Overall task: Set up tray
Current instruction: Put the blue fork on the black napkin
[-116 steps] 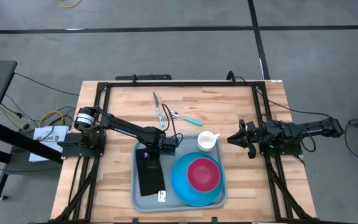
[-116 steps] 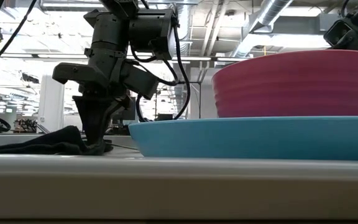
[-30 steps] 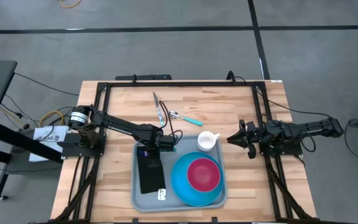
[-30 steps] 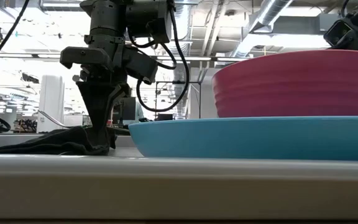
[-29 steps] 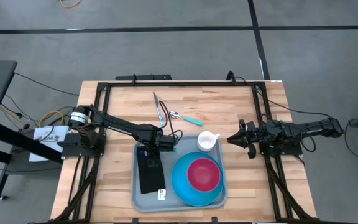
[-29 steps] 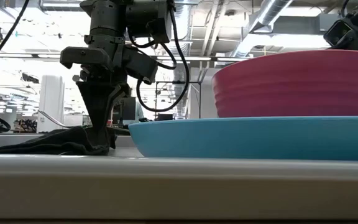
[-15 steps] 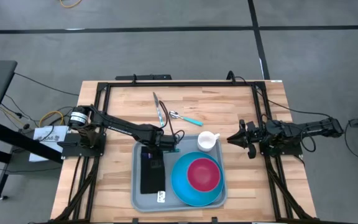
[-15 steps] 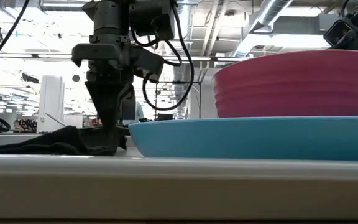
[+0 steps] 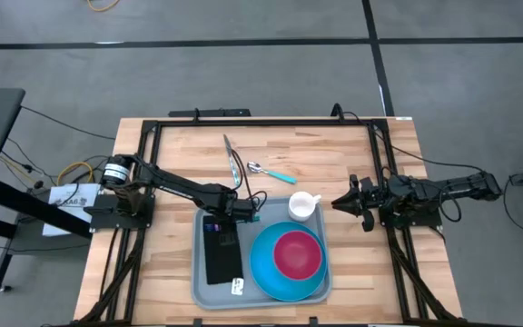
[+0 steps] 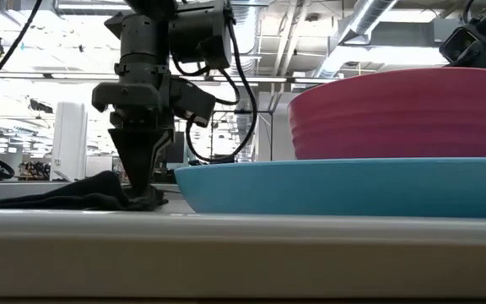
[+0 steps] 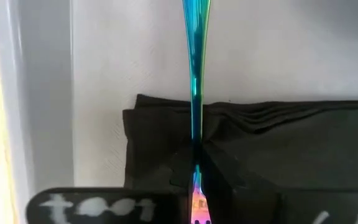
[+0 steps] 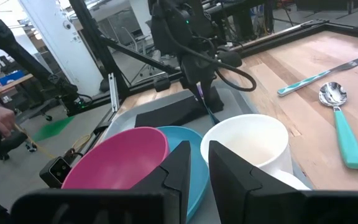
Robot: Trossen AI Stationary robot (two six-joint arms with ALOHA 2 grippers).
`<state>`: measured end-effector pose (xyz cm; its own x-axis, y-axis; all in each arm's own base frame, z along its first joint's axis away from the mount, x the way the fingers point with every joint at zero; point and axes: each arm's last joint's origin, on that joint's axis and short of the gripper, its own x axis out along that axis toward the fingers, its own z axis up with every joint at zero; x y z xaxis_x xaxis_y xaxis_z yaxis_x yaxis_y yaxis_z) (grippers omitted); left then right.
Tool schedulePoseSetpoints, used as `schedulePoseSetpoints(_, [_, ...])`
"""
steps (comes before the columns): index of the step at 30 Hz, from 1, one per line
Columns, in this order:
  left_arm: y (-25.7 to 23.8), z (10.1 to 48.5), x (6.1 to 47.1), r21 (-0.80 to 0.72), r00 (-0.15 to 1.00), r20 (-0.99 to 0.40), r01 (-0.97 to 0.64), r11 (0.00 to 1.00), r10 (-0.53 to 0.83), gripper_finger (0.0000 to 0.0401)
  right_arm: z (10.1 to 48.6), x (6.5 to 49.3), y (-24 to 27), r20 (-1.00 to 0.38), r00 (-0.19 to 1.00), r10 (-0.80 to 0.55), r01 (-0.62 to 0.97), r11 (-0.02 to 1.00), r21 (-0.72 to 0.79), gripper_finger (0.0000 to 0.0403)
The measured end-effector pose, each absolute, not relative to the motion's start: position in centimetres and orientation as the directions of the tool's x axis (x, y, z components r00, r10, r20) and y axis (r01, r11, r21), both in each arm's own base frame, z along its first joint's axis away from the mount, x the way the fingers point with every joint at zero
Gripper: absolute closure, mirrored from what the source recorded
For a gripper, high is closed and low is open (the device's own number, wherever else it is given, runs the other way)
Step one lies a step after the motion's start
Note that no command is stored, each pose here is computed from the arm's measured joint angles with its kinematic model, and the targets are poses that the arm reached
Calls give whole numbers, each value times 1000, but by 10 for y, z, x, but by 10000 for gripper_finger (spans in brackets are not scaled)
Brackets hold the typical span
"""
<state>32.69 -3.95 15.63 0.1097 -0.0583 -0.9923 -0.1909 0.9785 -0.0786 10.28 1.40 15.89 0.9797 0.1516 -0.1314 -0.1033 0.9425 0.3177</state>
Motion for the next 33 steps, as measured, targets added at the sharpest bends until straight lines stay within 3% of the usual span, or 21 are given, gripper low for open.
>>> schedulePoseSetpoints(17, [-39,146,322,-95,125,-990,-213,972,-70,393,159,103,14,-131,980,152,-103,943,318,352])
schedulePoseSetpoints(33, [-39,149,325,-85,118,-991,-202,976,-61,339,159,103,14,-131,980,151,-103,943,318,352])
